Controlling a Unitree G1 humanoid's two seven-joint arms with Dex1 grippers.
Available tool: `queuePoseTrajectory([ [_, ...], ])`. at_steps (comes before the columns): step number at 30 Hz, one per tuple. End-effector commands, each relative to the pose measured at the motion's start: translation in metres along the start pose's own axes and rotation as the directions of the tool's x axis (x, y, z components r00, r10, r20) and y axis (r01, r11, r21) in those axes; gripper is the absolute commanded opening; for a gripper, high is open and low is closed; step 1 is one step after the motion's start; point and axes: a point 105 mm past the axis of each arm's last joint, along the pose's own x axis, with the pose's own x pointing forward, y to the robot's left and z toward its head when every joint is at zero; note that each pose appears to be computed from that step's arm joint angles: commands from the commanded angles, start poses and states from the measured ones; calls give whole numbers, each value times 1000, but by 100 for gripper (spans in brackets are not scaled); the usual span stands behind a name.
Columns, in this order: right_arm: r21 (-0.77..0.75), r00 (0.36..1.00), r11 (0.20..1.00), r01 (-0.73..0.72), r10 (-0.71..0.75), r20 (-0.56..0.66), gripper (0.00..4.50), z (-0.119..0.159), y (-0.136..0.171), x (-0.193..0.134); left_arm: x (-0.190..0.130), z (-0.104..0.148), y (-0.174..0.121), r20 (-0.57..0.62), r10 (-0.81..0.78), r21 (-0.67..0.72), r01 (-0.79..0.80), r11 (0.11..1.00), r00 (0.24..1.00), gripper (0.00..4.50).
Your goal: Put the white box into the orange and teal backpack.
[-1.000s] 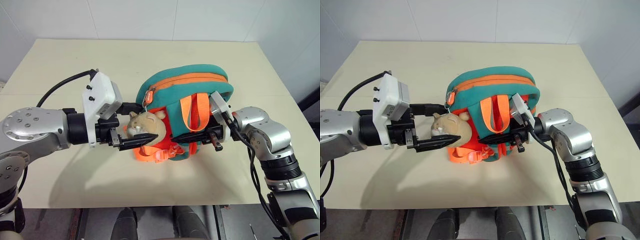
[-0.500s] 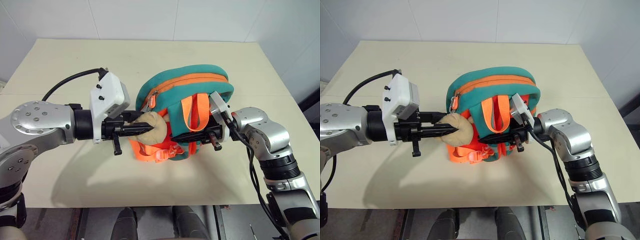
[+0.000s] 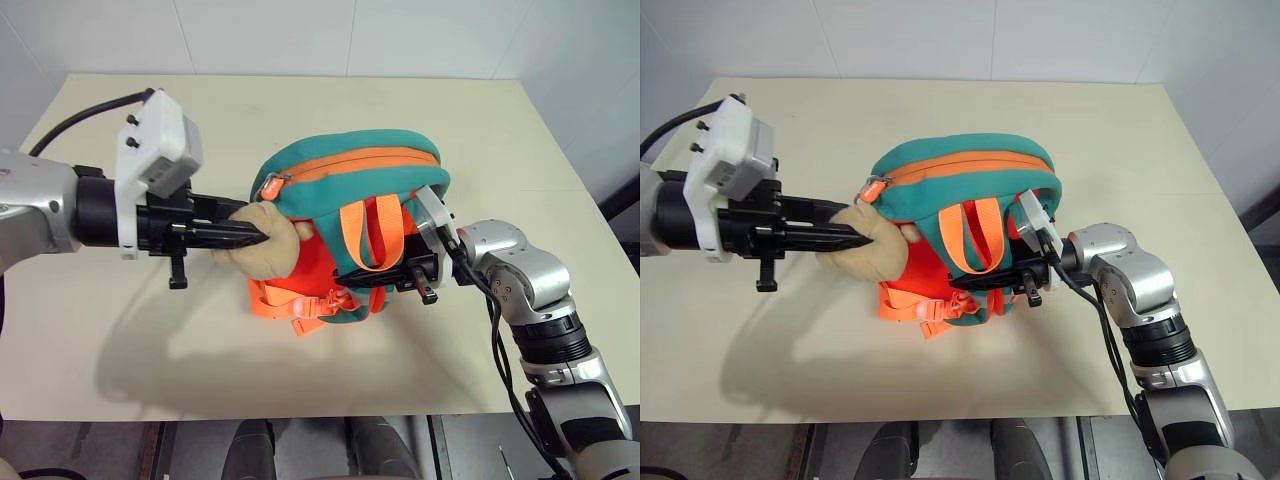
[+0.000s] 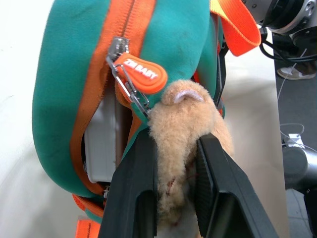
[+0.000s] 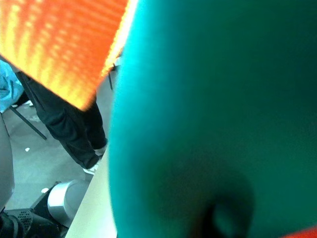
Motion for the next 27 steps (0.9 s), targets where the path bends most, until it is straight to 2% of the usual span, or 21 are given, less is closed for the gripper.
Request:
queuePoseTrajectory([
  [1, 21, 1000, 1000, 12, -12, -5, 0, -5, 3, -3, -34, 36, 22, 126, 138, 94, -151, 984, 982, 56],
  [3, 24, 1000, 1000, 13, -13, -1, 0, -5, 4, -2, -39, 42, 26, 167, 134, 82, -149, 985, 977, 56],
  [11, 25, 1000, 999, 25, -25, 2, 0, -6, 6, -3, -46, 46, 27, 200, 119, 55, -133, 990, 972, 47],
  [16, 25, 1000, 999, 30, -30, 0, 0, -7, 7, -3, -52, 39, 23, 167, 124, 25, -130, 991, 978, 44],
  [20, 25, 999, 999, 35, -35, -4, 0, -8, 8, -5, -63, 16, 13, 44, 119, -23, -118, 993, 992, 44],
  [27, 30, 999, 999, 33, -33, -11, 0, -9, 7, -7, -88, 4, 24, 18, 234, -56, -233, 971, 972, 44],
])
